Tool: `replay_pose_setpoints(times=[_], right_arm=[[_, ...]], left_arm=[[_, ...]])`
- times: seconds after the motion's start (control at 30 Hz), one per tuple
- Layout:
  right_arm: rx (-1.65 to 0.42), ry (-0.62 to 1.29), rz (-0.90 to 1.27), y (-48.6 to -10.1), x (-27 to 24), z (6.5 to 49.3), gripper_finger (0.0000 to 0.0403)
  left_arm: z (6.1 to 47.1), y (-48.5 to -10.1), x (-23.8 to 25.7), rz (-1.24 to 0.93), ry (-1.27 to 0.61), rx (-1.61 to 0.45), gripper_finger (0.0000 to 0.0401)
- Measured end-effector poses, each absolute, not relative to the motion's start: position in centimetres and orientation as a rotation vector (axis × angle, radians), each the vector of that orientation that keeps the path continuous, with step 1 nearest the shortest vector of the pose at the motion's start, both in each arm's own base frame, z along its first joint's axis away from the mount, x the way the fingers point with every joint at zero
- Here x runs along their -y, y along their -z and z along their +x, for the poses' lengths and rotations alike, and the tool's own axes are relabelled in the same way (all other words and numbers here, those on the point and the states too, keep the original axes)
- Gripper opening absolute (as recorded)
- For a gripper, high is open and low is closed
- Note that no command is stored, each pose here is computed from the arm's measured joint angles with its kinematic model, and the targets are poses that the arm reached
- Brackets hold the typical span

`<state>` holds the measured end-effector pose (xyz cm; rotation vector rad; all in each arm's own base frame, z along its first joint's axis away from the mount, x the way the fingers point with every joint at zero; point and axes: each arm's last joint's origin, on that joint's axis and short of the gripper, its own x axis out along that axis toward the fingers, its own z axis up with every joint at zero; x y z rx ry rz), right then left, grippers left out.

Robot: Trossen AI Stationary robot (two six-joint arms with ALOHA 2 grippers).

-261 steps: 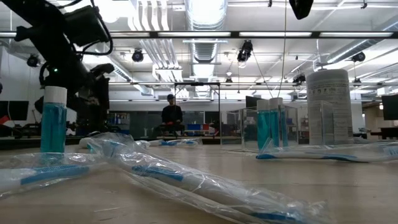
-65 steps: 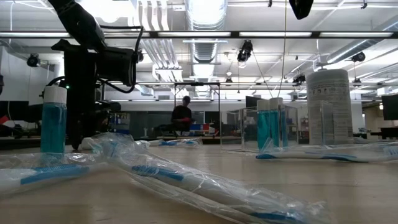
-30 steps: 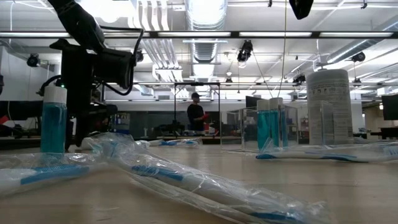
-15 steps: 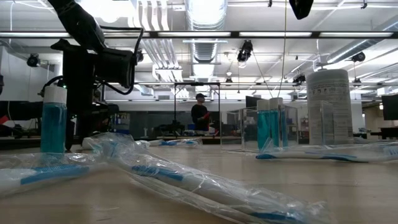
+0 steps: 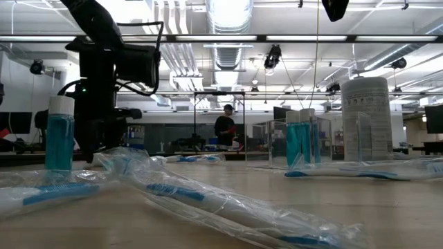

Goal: Pick & Place toothbrushing station
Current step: Put the blue mouthwash into the middle section of the transparent organizer

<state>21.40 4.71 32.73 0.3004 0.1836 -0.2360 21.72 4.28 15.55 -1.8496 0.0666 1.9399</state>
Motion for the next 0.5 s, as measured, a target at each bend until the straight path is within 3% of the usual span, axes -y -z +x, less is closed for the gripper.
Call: replay_pose_setpoints(times=[0.5], right_arm=[[-0.184,0.236,0.300,-32.7,-4.7,21.4,0.0068]], left_arm=[[22.2,-14.3,-4.3,-1.808,-1.989,-0.093,0.0213]])
